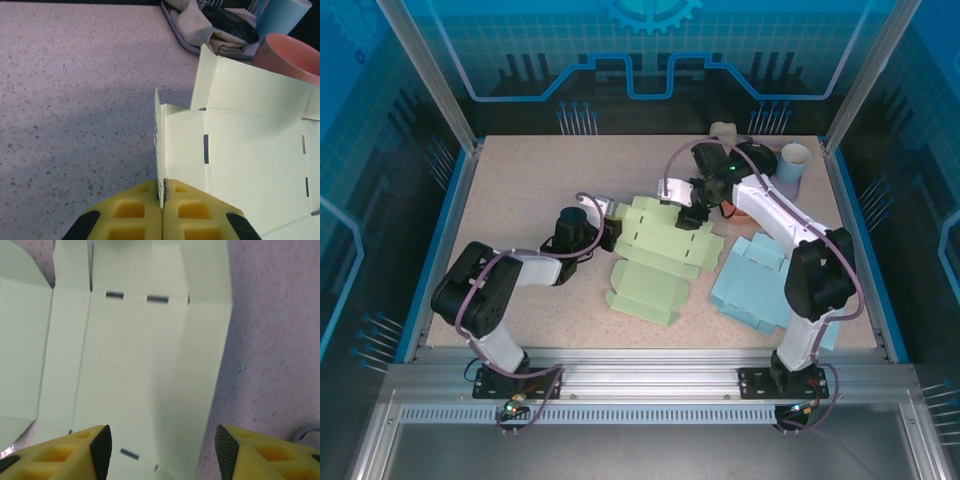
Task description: Fold the paper box
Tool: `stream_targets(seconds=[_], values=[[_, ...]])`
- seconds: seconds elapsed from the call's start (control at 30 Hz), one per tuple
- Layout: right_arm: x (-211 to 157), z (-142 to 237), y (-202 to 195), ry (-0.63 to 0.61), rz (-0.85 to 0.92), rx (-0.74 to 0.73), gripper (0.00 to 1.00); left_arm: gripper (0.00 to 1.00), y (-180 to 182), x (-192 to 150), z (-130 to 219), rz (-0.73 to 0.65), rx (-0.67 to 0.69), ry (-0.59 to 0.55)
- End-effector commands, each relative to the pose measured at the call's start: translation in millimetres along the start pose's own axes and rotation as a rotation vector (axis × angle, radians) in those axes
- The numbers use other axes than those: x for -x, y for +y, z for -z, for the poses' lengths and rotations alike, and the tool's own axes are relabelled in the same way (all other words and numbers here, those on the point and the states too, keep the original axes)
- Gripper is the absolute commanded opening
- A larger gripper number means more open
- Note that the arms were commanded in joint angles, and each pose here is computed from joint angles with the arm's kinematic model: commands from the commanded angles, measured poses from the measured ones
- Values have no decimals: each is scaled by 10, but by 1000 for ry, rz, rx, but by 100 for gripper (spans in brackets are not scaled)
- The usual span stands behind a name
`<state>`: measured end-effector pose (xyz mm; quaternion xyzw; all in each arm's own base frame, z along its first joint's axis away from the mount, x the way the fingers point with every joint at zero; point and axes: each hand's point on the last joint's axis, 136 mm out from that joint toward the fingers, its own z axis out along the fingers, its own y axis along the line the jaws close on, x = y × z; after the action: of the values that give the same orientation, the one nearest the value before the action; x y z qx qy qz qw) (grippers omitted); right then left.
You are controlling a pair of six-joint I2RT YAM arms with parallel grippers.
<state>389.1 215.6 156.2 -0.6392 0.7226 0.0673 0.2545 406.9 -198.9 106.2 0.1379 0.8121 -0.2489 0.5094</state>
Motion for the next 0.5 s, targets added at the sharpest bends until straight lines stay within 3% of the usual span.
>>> stream_targets(seconds=[0.0, 0.23, 0.47], values=[[-66, 51, -63, 23, -60, 15, 59, 0, -45, 130, 18, -18, -35, -59], [-232, -49, -277, 47, -170, 2, 58, 0, -36, 131, 32, -10, -37, -66], [-281, -176, -279, 45, -174, 66, 58, 0, -43, 130, 27, -10, -42, -63]])
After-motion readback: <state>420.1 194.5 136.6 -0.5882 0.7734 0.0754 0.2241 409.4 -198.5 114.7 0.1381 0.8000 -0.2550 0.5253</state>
